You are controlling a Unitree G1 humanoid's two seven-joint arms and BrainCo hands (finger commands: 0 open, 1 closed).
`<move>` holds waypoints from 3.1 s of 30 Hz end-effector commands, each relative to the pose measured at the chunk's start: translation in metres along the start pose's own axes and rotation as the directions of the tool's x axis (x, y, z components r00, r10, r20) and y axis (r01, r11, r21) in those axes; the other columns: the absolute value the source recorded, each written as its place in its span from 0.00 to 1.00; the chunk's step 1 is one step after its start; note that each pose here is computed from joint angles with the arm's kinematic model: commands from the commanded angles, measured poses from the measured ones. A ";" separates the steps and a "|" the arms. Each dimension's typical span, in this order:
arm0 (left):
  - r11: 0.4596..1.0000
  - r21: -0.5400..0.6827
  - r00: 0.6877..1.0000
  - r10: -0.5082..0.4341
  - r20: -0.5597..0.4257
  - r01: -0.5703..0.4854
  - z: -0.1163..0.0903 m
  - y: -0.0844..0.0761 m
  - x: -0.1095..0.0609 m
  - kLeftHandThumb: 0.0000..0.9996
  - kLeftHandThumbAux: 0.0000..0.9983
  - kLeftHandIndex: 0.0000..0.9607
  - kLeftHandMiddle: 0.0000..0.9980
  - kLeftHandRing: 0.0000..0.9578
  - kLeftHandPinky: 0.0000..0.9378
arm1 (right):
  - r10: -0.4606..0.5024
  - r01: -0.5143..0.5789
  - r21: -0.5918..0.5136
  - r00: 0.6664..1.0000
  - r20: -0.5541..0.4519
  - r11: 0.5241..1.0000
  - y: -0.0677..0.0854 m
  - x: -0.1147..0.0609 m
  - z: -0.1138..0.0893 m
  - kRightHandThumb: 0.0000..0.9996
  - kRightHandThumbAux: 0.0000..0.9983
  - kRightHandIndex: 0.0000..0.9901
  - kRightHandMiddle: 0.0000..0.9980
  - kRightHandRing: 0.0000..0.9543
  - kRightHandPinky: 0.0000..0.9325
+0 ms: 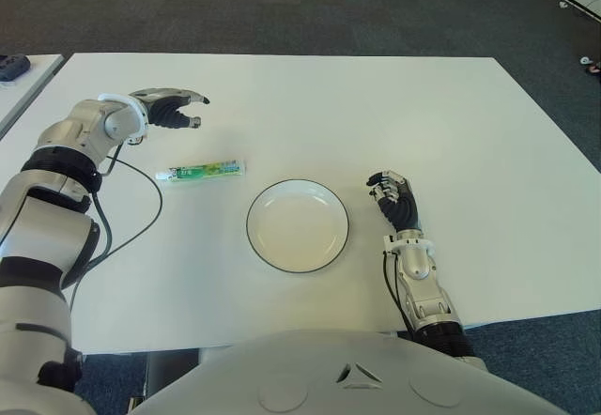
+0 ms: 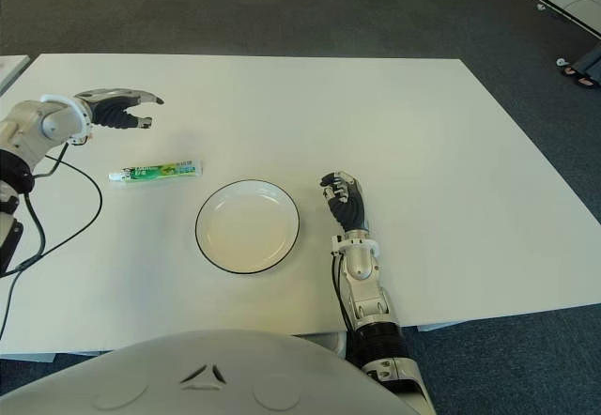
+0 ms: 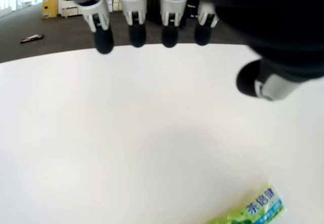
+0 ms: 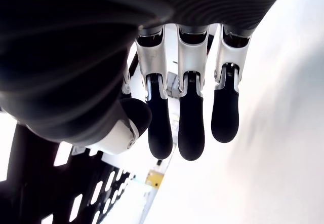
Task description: Put the toothpaste on the table into the plate.
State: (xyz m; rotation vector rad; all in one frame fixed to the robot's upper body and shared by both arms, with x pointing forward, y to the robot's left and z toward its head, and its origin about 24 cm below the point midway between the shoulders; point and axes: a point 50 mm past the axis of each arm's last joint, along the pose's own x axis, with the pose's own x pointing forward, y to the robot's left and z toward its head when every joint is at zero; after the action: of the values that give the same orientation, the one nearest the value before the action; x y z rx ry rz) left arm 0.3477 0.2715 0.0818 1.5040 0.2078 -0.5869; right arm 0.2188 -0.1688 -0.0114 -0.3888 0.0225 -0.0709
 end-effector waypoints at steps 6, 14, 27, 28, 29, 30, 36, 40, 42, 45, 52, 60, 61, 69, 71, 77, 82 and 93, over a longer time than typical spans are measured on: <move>0.992 0.118 0.998 -0.054 0.008 0.053 0.004 -0.036 0.002 0.67 0.25 0.05 0.07 0.12 0.23 | -0.001 0.001 0.005 1.000 -0.019 1.000 -0.001 -0.001 -0.003 0.70 0.74 0.43 0.49 0.54 0.56; 0.972 0.221 0.995 -0.093 0.039 0.082 0.007 -0.039 0.002 0.67 0.24 0.00 0.05 0.11 0.21 | -0.004 0.004 0.012 1.000 -0.013 1.000 -0.001 -0.002 -0.004 0.70 0.74 0.43 0.48 0.54 0.56; 0.911 0.385 0.980 -0.188 0.065 0.149 0.009 -0.055 -0.002 0.53 0.23 0.00 0.01 0.03 0.12 | -0.017 0.017 -0.014 1.000 -0.008 1.000 -0.002 -0.003 -0.004 0.70 0.74 0.43 0.49 0.54 0.53; 0.908 0.390 0.979 -0.192 0.068 0.151 0.010 -0.056 -0.002 0.53 0.24 0.00 0.02 0.03 0.13 | -0.017 0.017 -0.015 1.000 -0.007 1.000 -0.002 -0.003 -0.004 0.70 0.74 0.43 0.49 0.54 0.53; 0.907 0.393 0.979 -0.194 0.070 0.152 0.010 -0.056 -0.003 0.53 0.24 0.00 0.02 0.03 0.13 | -0.017 0.017 -0.016 1.000 -0.007 1.000 -0.002 -0.003 -0.004 0.70 0.74 0.43 0.49 0.54 0.53; 0.905 0.396 0.977 -0.198 0.073 0.154 0.010 -0.058 -0.003 0.53 0.24 0.00 0.02 0.03 0.13 | -0.018 0.018 -0.017 1.000 -0.006 1.000 -0.002 -0.003 -0.004 0.70 0.74 0.43 0.49 0.54 0.53; 0.897 0.411 0.972 -0.217 0.091 0.161 0.013 -0.063 -0.005 0.53 0.25 0.00 0.02 0.03 0.14 | -0.024 0.024 -0.031 1.000 0.001 0.999 -0.002 -0.003 -0.004 0.70 0.74 0.43 0.49 0.54 0.53; 0.905 0.393 0.971 -0.219 0.094 0.166 0.013 -0.067 -0.007 0.53 0.25 0.00 0.02 0.04 0.16 | -0.029 0.029 -0.040 1.000 0.008 0.999 -0.002 -0.003 -0.003 0.70 0.74 0.43 0.49 0.54 0.54; 0.906 0.384 0.970 -0.227 0.091 0.176 0.013 -0.070 -0.007 0.53 0.25 0.00 0.03 0.05 0.17 | -0.030 0.030 -0.042 1.000 0.008 0.999 -0.002 -0.004 -0.003 0.70 0.74 0.43 0.49 0.54 0.53; 0.905 0.381 0.967 -0.242 0.086 0.192 0.012 -0.076 -0.007 0.52 0.26 0.00 0.04 0.06 0.18 | -0.028 0.028 -0.039 1.000 0.004 0.999 -0.002 -0.004 -0.004 0.70 0.74 0.43 0.49 0.53 0.52; 0.899 0.375 0.958 -0.274 0.079 0.227 0.013 -0.081 -0.007 0.53 0.27 0.00 0.04 0.07 0.20 | -0.022 0.022 -0.018 1.000 -0.005 1.000 -0.002 -0.004 -0.005 0.70 0.74 0.43 0.50 0.54 0.51; 0.889 0.370 0.943 -0.321 0.083 0.270 0.016 -0.083 -0.011 0.55 0.27 0.00 0.03 0.08 0.20 | -0.022 0.022 -0.013 1.000 0.001 1.000 -0.003 -0.005 -0.005 0.70 0.74 0.43 0.50 0.54 0.52; 0.886 0.370 0.941 -0.329 0.082 0.278 0.016 -0.083 -0.012 0.55 0.27 0.00 0.03 0.07 0.20 | -0.022 0.022 -0.016 1.000 0.002 1.000 -0.003 -0.005 -0.005 0.70 0.74 0.43 0.50 0.55 0.52; 0.865 0.380 0.923 -0.379 0.066 0.328 0.017 -0.098 -0.016 0.52 0.27 0.00 0.03 0.07 0.19 | -0.020 0.020 -0.014 1.000 0.003 1.000 -0.003 -0.006 -0.005 0.70 0.74 0.43 0.50 0.55 0.52; 0.865 0.377 0.923 -0.380 0.062 0.331 0.016 -0.102 -0.016 0.51 0.27 0.00 0.02 0.06 0.18 | -0.020 0.020 -0.013 1.000 0.003 1.000 -0.003 -0.007 -0.005 0.70 0.74 0.43 0.50 0.55 0.52; 0.853 0.392 0.921 -0.387 0.030 0.345 0.019 -0.119 -0.011 0.50 0.27 0.00 0.05 0.08 0.18 | -0.018 0.018 -0.007 1.000 0.003 1.000 -0.002 -0.007 -0.006 0.69 0.74 0.43 0.50 0.54 0.53; 0.846 0.404 0.924 -0.381 0.004 0.347 0.020 -0.135 -0.006 0.49 0.26 0.00 0.05 0.08 0.17 | -0.021 0.021 -0.008 1.000 -0.001 1.000 -0.003 -0.008 -0.006 0.69 0.74 0.43 0.50 0.54 0.54; 0.868 0.350 0.934 -0.350 -0.074 0.353 0.024 -0.170 -0.001 0.51 0.27 0.00 0.05 0.06 0.14 | -0.043 0.043 -0.011 0.999 -0.020 0.999 -0.007 -0.010 -0.010 0.70 0.74 0.43 0.50 0.53 0.53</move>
State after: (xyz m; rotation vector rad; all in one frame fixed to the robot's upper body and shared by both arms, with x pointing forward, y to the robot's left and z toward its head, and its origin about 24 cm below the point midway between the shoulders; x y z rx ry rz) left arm 0.2991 0.2557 -0.0191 1.8261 0.2163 -0.7515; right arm 0.2088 -0.1750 -0.0162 -0.4103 0.0227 -0.0994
